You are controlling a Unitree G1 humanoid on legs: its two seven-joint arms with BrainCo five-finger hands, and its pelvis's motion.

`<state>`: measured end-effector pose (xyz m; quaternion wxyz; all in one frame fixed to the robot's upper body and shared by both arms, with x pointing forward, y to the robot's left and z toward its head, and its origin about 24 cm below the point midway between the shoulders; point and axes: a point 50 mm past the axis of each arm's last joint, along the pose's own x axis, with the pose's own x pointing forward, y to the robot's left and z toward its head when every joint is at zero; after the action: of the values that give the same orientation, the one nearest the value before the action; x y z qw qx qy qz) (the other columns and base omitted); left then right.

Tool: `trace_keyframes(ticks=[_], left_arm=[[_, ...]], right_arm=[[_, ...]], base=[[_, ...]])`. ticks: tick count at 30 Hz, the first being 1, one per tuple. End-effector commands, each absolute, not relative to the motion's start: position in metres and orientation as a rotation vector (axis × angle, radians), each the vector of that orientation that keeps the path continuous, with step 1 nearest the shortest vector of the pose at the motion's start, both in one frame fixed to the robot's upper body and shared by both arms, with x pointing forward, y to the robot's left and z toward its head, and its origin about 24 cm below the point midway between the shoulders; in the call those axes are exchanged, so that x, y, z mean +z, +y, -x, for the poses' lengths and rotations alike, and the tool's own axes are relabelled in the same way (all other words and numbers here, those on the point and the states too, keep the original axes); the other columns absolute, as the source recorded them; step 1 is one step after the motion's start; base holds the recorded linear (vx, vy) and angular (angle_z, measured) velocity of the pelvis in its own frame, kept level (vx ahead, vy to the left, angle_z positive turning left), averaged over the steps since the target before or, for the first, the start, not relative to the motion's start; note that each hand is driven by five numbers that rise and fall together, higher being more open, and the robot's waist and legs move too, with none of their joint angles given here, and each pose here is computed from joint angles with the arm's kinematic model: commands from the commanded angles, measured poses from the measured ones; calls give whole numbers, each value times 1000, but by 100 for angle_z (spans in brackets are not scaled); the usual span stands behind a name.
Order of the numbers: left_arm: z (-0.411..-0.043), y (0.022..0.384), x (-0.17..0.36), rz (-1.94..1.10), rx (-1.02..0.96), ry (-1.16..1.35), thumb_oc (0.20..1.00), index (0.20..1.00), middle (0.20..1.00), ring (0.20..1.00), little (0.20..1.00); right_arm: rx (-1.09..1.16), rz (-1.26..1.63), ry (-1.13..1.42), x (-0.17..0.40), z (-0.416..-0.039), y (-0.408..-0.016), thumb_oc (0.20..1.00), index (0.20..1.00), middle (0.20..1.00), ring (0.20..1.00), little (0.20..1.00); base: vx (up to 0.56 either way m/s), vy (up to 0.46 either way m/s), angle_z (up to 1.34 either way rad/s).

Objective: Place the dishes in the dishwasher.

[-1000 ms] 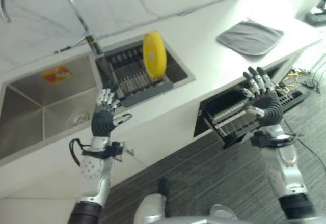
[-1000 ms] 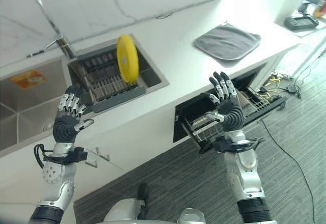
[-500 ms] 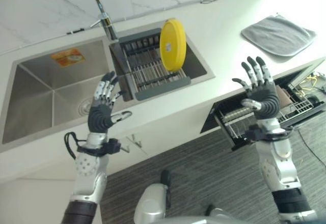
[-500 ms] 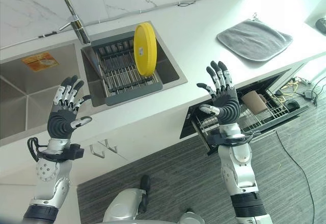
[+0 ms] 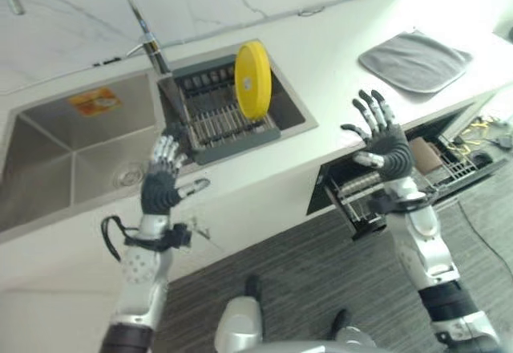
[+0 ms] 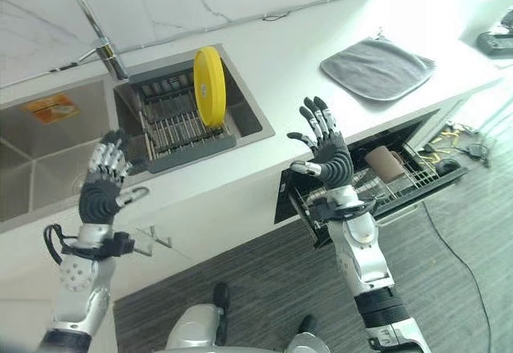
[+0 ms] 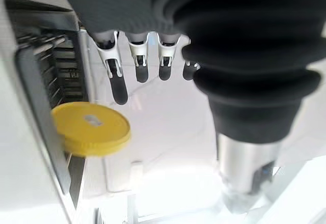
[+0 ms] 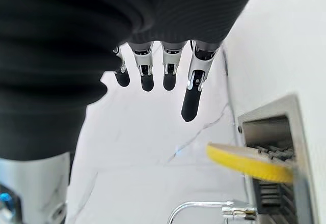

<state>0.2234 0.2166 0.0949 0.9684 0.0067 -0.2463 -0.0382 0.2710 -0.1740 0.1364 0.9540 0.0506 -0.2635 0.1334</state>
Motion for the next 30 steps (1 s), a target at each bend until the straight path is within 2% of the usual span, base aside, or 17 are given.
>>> trace_keyframes(ticks=[1, 7, 17, 22, 30], left_arm=[[-222, 222, 123, -46, -121, -648, 1000, 1000, 1000, 1000, 1000], [-226, 219, 122, -53, -155, -618, 1000, 1000, 1000, 1000, 1000], [-234, 214, 124, -155, -185, -587, 1000, 1000, 1000, 1000, 1000], [-238, 214, 125, -178, -220, -572, 1000, 1000, 1000, 1000, 1000], [-241, 215, 132, -188, -244, -603, 1000, 1000, 1000, 1000, 1000]], right_arm=[[239, -119, -654, 158, -267, -177, 1000, 1000, 1000, 1000, 1000], [331, -22, -572, 157, -279, -166, 1000, 1000, 1000, 1000, 1000], [332, -77, -544, 190, -321, -147, 1000, 1000, 1000, 1000, 1000], [226, -121, -555, 209, -340, -162, 1000, 1000, 1000, 1000, 1000], [87, -105, -628, 242, -350, -201, 1000, 1000, 1000, 1000, 1000]], base=[[83, -38, 4], [76, 2, 5], [121, 11, 7], [88, 6, 22], [-27, 6, 6]])
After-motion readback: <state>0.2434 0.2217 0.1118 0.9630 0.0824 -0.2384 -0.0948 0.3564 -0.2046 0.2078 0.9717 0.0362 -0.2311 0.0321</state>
